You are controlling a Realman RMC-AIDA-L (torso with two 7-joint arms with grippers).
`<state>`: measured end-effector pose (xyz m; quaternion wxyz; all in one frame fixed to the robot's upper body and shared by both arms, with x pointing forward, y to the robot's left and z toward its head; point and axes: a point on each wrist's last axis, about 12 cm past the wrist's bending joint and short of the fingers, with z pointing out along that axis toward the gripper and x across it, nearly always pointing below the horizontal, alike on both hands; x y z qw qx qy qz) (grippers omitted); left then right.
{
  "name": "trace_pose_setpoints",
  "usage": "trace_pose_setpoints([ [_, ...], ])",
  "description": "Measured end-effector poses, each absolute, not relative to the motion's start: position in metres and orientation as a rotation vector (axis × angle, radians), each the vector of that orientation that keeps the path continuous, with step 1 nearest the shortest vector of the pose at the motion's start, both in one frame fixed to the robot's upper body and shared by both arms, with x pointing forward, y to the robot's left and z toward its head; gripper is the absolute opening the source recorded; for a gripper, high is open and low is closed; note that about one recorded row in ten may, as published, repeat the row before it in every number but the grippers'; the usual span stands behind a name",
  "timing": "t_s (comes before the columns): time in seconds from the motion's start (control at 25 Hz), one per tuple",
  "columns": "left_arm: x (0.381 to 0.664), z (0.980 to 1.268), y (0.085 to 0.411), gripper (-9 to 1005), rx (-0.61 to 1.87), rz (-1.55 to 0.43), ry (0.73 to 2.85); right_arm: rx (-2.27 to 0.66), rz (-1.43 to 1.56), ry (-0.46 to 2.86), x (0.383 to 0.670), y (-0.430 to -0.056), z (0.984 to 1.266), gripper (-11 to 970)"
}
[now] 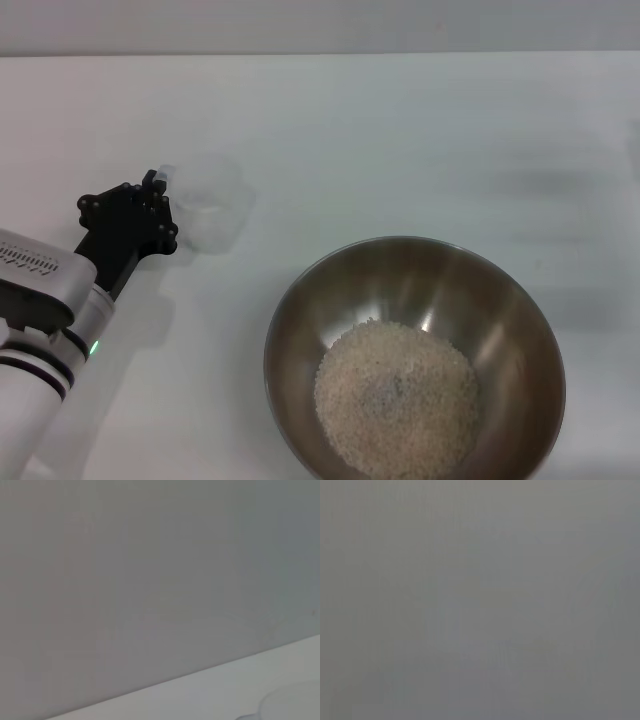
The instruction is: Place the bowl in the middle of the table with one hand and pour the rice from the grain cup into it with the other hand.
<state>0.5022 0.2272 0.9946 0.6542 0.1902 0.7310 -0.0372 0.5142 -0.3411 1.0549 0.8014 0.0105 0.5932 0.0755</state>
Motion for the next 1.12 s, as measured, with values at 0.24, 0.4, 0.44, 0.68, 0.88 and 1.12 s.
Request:
trace_pose_setpoints([
  [0.24,0.496,0.995,0.233,91,0.370,-0.108,1.647,0.020,0.165,1.267,0.513,-0.341,1.055,496],
  [0.4,0.492,0.995,0.234,245,0.374,-0.112,1.633,0.021,0.168,1.268,0.515,-0.340,1.056,496],
  [0.44,0.490,0.995,0.234,296,0.374,-0.112,1.634,0.020,0.170,1.269,0.516,-0.340,1.056,496],
  [0.68,0.484,0.991,0.241,441,0.372,-0.096,1.649,0.023,0.167,1.268,0.517,-0.340,1.056,496],
  [0.88,0.483,0.988,0.246,535,0.372,-0.084,1.662,0.029,0.164,1.263,0.518,-0.341,1.057,496],
  [1.12,0.463,0.985,0.261,581,0.291,-0.109,1.646,0.033,0.155,1.266,0.518,-0.342,1.057,496],
])
